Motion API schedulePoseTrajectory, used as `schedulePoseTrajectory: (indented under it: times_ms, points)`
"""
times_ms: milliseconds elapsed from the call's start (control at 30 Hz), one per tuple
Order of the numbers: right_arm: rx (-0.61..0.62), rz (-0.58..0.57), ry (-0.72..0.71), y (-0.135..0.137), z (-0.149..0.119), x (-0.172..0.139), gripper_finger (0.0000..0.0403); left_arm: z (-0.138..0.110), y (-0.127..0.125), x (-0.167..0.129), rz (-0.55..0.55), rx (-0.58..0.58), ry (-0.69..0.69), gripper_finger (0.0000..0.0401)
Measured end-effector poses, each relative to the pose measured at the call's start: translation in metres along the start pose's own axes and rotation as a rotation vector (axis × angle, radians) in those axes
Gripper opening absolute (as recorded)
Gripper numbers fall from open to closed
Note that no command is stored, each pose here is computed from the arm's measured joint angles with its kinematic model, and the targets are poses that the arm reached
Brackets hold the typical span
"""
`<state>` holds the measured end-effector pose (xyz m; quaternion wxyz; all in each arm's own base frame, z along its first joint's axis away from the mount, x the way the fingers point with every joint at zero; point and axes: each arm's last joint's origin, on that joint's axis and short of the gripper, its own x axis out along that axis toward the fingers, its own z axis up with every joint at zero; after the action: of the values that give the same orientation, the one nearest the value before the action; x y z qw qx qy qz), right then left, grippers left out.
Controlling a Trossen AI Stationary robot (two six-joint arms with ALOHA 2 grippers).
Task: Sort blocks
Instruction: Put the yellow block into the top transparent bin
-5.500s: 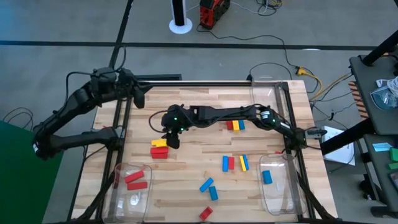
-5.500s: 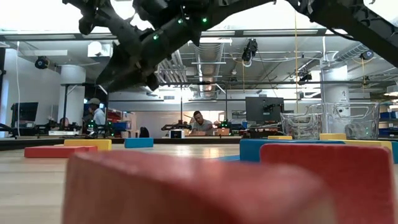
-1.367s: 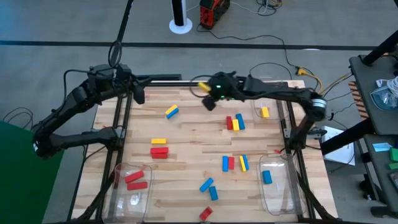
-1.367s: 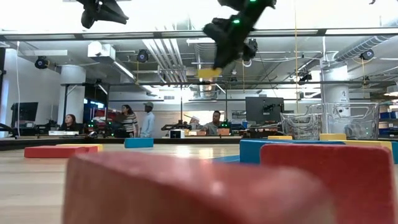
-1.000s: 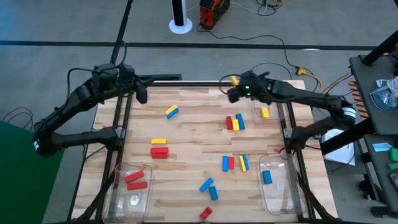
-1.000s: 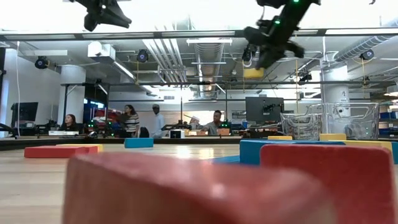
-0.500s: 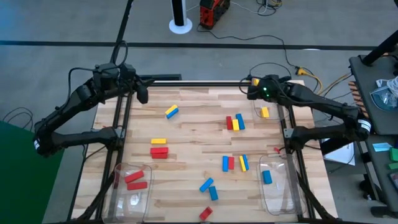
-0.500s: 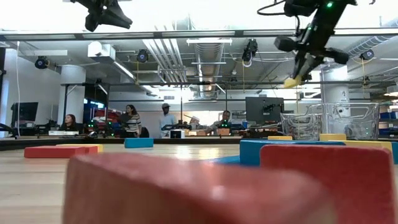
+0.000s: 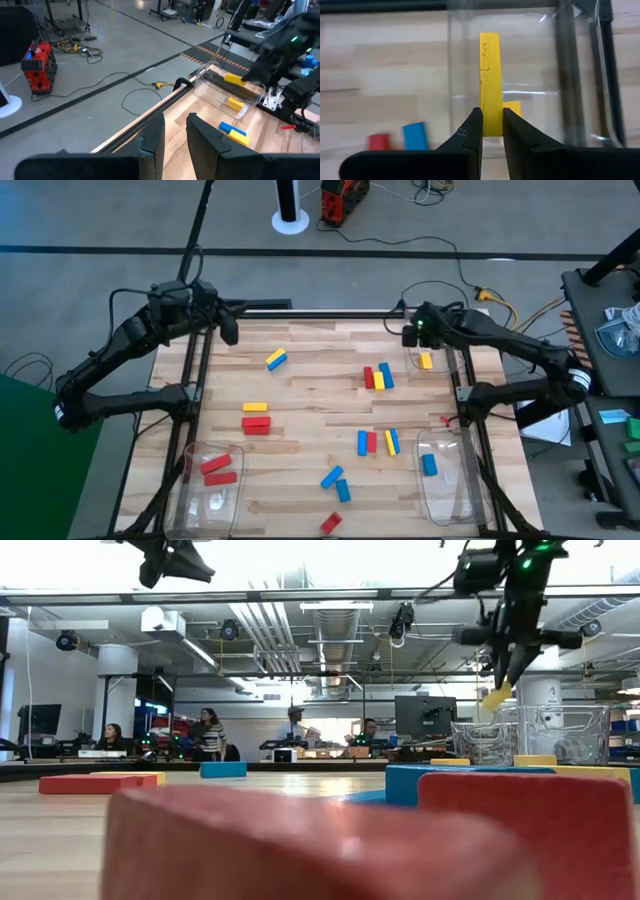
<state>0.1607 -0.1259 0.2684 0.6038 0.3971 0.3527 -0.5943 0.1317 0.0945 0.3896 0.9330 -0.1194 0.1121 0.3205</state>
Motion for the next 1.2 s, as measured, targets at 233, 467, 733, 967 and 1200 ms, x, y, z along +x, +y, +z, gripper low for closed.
schedulePoseTrajectory:
  times_ms: [233, 467, 733, 967, 1200]
  points:
    - [-0.045, -0.069, 0.081, 0.002, 0.014, 0.028, 0.0042, 0.001, 0.0, 0.0, -0.002, 0.007, -0.012, 0.0059]
    - [0.001, -0.01, 0.102, 0.0, 0.037, 0.044, 0.0045, 0.001, 0.0, 0.0, -0.001, 0.023, -0.011, 0.0059]
    - [0.023, 0.066, 0.275, -0.001, 0.05, 0.07, 0.0057, 0.001, 0.0, 0.0, -0.001, 0.024, -0.011, 0.0059]
    - [0.007, 0.082, 0.306, 0.007, 0.058, 0.077, 0.0061, 0.001, 0.0, 0.0, -0.001, 0.024, -0.011, 0.0059]
    - [-0.009, 0.087, 0.301, 0.008, 0.06, 0.077, 0.006, 0.001, 0.0, 0.0, -0.001, 0.025, -0.011, 0.0059]
